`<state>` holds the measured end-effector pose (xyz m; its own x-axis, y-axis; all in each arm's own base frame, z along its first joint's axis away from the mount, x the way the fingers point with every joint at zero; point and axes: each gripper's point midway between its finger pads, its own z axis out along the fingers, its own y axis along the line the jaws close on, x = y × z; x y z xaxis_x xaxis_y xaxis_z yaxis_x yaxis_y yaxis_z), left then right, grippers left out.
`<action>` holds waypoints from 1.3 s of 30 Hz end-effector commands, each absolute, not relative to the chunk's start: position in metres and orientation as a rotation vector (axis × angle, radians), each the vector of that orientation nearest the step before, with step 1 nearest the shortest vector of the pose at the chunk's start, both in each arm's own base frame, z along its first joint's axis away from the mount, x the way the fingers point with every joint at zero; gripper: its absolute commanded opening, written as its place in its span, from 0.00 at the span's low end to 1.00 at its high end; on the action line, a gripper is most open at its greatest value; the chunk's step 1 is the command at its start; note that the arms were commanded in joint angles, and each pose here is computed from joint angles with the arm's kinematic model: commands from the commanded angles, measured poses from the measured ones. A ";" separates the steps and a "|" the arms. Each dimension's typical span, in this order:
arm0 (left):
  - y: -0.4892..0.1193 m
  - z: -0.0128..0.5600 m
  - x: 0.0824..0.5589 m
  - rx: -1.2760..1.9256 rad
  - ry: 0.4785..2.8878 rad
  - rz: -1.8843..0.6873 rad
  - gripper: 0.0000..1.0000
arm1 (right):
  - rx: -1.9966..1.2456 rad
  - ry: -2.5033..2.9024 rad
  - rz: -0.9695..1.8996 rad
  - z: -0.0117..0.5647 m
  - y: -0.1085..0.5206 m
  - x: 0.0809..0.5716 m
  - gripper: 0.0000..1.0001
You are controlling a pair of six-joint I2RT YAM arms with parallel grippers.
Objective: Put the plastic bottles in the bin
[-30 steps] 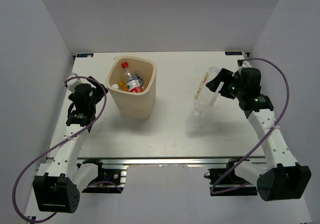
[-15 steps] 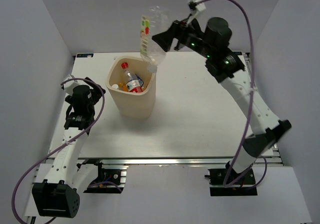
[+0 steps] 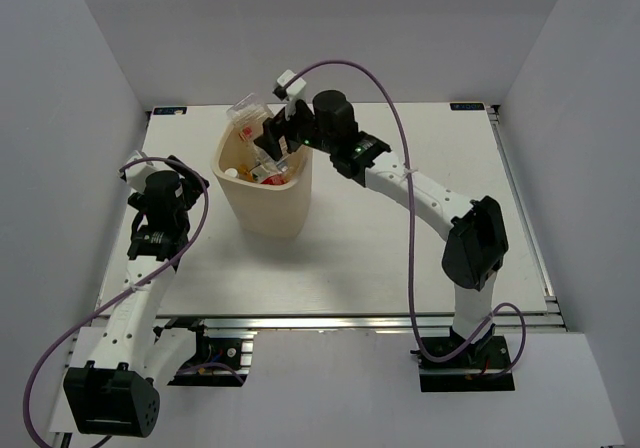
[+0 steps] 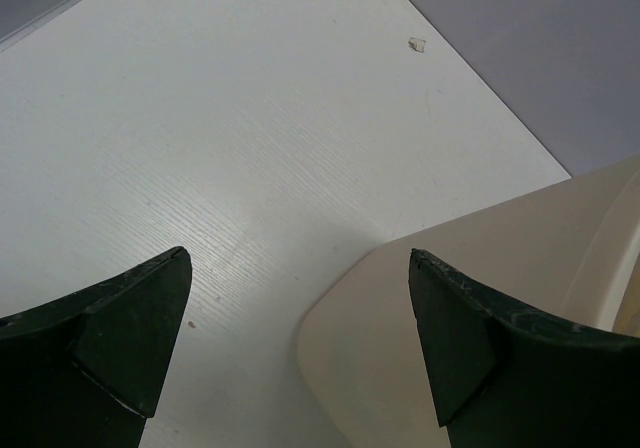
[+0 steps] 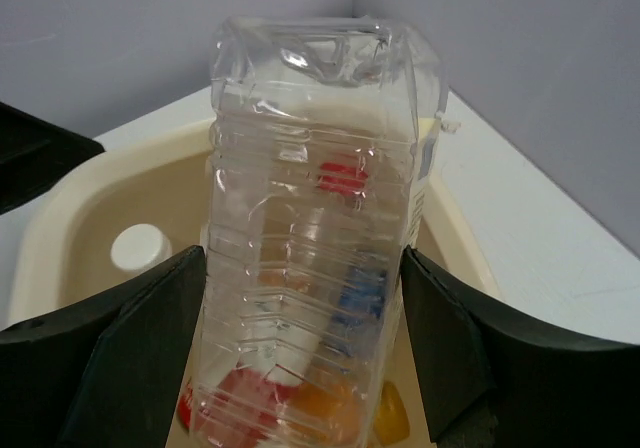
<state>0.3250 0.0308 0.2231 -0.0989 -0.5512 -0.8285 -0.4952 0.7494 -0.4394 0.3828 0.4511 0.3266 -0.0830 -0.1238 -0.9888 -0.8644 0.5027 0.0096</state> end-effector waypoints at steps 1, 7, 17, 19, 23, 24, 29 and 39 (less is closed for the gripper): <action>0.034 0.239 0.327 -0.835 1.702 -0.061 0.98 | -0.921 1.373 0.692 0.349 0.448 0.382 0.00; 0.035 0.239 0.327 -0.840 1.702 -0.058 0.98 | -1.047 1.357 0.686 0.320 0.454 0.367 0.16; 0.034 0.241 0.329 -0.842 1.704 -0.057 0.98 | -1.233 1.223 0.816 0.335 0.456 0.319 0.84; 0.034 0.243 0.329 -0.844 1.700 -0.060 0.98 | -1.255 1.202 0.851 0.338 0.456 0.311 0.89; 0.035 0.246 0.331 -0.847 1.702 -0.054 0.98 | -1.253 1.149 0.879 0.357 0.455 0.303 0.89; 0.035 0.247 0.332 -0.847 1.700 -0.055 0.98 | -1.241 1.137 0.884 0.365 0.455 0.303 0.89; 0.036 0.255 0.333 -0.855 1.694 -0.052 0.98 | -1.159 1.083 0.885 0.410 0.449 0.305 0.89; 0.047 0.270 0.333 -0.879 1.676 0.015 0.98 | -0.975 1.166 0.948 0.442 0.413 0.339 0.89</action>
<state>0.3348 0.0354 0.2493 -0.0764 -0.5519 -0.8304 -0.5187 0.7333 -0.4396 0.3418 0.4312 0.3888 0.1198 -0.0233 -0.9925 -0.9586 0.2575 -0.1217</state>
